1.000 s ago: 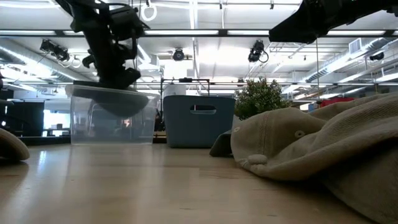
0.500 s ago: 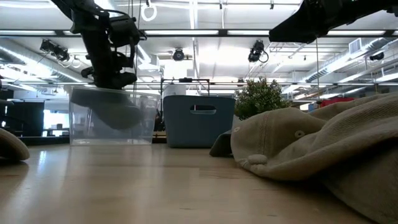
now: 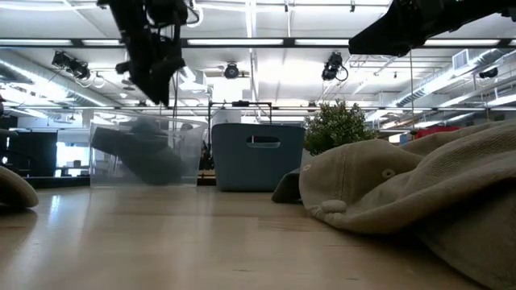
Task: Pick & Place hat
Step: Put the left blue cap into the transparent bin
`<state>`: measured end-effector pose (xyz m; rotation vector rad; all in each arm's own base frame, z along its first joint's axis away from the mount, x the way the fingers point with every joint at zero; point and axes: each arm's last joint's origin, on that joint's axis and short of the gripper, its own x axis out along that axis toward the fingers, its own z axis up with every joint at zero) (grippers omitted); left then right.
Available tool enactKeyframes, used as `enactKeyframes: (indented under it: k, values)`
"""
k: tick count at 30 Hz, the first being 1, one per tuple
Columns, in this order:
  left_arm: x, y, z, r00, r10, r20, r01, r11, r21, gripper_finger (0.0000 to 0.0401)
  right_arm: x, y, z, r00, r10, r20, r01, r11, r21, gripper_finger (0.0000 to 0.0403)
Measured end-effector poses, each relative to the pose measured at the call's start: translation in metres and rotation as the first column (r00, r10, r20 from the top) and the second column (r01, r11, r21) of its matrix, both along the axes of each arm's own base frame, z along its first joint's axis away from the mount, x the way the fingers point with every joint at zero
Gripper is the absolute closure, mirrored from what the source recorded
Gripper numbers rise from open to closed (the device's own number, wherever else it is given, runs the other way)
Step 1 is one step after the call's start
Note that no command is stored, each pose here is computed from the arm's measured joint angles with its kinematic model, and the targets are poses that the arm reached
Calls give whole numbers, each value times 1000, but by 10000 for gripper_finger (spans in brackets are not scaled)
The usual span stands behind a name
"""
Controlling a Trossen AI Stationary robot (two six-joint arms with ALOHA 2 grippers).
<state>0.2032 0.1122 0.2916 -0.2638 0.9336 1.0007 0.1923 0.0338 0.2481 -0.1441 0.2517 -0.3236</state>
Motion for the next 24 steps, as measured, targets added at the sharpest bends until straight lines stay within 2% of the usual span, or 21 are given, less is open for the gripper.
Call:
enactKeyframes:
  k: [4, 10, 15, 19, 24]
  values:
    - [6, -10, 15, 998, -54, 26, 54, 999, 10, 234, 0, 0, 0, 1000, 0, 0, 0, 1000, 0, 218]
    - [20, -36, 18, 968, -236, 90, 242, 969, -55, 234, 0, 1, 0, 999, 39, -6, -39, 999, 10, 218]
    - [40, -64, 11, 931, -346, 119, 356, 932, -70, 234, 1, 4, -3, 993, 119, -24, -118, 993, 31, 218]
    - [56, -86, 4, 894, -430, 126, 440, 896, -66, 234, 4, 6, -8, 986, 161, -46, -157, 983, 92, 218]
    - [72, -107, -7, 854, -505, 120, 515, 855, -66, 234, 13, 8, -26, 980, 141, -138, -121, 982, 144, 218]
